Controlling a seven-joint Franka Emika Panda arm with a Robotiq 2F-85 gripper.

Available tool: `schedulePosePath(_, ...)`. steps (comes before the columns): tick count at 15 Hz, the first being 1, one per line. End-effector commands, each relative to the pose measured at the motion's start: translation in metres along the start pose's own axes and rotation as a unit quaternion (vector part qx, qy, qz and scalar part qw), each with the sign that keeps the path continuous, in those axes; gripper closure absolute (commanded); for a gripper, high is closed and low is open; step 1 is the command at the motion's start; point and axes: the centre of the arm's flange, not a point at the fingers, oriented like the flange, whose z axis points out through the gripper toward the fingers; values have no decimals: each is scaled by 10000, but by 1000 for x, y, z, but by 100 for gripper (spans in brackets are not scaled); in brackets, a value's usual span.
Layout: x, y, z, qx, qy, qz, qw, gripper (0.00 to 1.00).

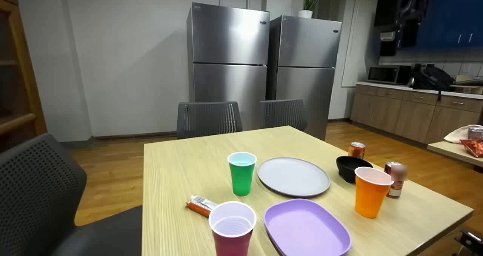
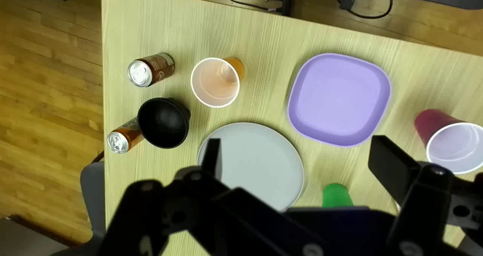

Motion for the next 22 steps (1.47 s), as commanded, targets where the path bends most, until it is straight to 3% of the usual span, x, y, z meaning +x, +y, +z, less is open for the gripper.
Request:
schedulePosePath(1, 0, 0, 0, 2, -4, -2, 10000, 0)
schedulePosePath(4, 0, 0, 0, 2, -4, -2, 10000, 0)
schedulePosePath(11, 21, -33, 43, -284, -426, 828, 9952, 0)
schedulePosePath(16, 44, -69, 79, -348, -683, 1717, 9822, 0)
schedulePosePath(22, 70, -101, 121, -300, -913, 2169, 9715, 0)
